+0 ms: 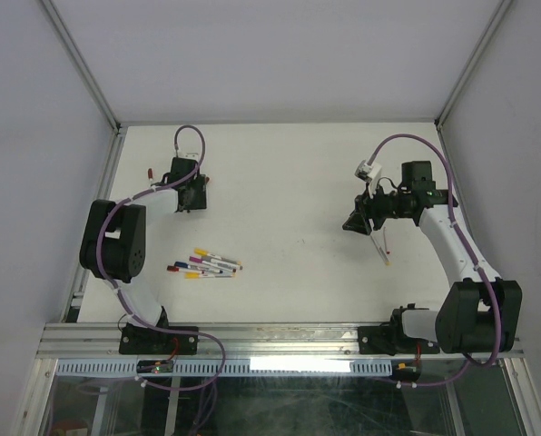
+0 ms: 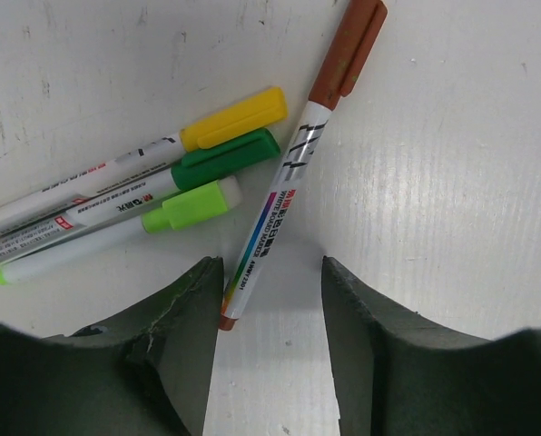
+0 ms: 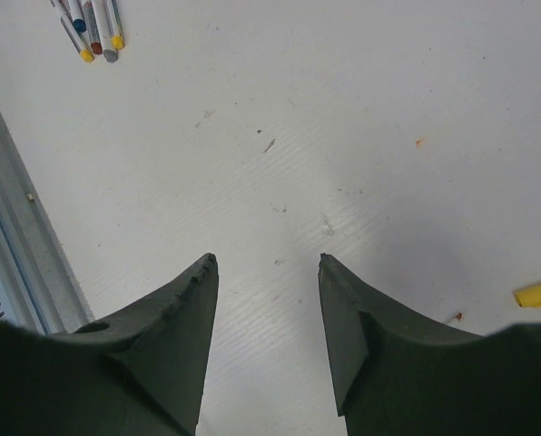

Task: Open the pen caps
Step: Move the pen to the center of the board.

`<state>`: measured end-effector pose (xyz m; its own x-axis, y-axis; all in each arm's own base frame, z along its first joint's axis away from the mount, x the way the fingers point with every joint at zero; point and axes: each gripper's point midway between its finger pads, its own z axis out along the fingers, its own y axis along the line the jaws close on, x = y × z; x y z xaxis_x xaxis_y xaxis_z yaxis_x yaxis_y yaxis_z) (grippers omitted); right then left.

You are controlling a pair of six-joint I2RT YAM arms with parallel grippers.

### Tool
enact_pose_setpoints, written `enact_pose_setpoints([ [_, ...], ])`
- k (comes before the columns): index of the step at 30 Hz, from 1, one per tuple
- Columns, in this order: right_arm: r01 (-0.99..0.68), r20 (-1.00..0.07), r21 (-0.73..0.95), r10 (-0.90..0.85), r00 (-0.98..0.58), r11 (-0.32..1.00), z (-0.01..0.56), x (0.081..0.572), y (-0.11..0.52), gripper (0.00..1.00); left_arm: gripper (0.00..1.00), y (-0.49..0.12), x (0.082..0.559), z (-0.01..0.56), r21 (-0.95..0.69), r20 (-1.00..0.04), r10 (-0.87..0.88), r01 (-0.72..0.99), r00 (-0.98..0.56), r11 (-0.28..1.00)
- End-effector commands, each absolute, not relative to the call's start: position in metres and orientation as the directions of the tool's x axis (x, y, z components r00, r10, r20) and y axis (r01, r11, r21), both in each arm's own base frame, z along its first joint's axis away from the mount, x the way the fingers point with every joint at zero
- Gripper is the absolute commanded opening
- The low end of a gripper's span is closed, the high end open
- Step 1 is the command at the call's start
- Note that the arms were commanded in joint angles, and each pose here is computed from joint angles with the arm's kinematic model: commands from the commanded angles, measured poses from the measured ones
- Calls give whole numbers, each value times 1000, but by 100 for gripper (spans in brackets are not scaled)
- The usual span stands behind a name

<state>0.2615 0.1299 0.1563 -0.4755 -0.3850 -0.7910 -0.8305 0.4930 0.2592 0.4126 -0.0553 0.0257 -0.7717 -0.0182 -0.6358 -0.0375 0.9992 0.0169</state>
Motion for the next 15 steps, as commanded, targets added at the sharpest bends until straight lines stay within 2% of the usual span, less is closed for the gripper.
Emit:
enact_pose_setpoints([
  [1,-844,-808,242,-382,-448,479,162,264,131,51,46,-59,427,40,-7,-667,-16,-15,-745,1000],
  [15,-844,-809,241,-381,-447,480,162,264,131,51,20,-84,411,34,-55,-637,7,54,-771,997],
])
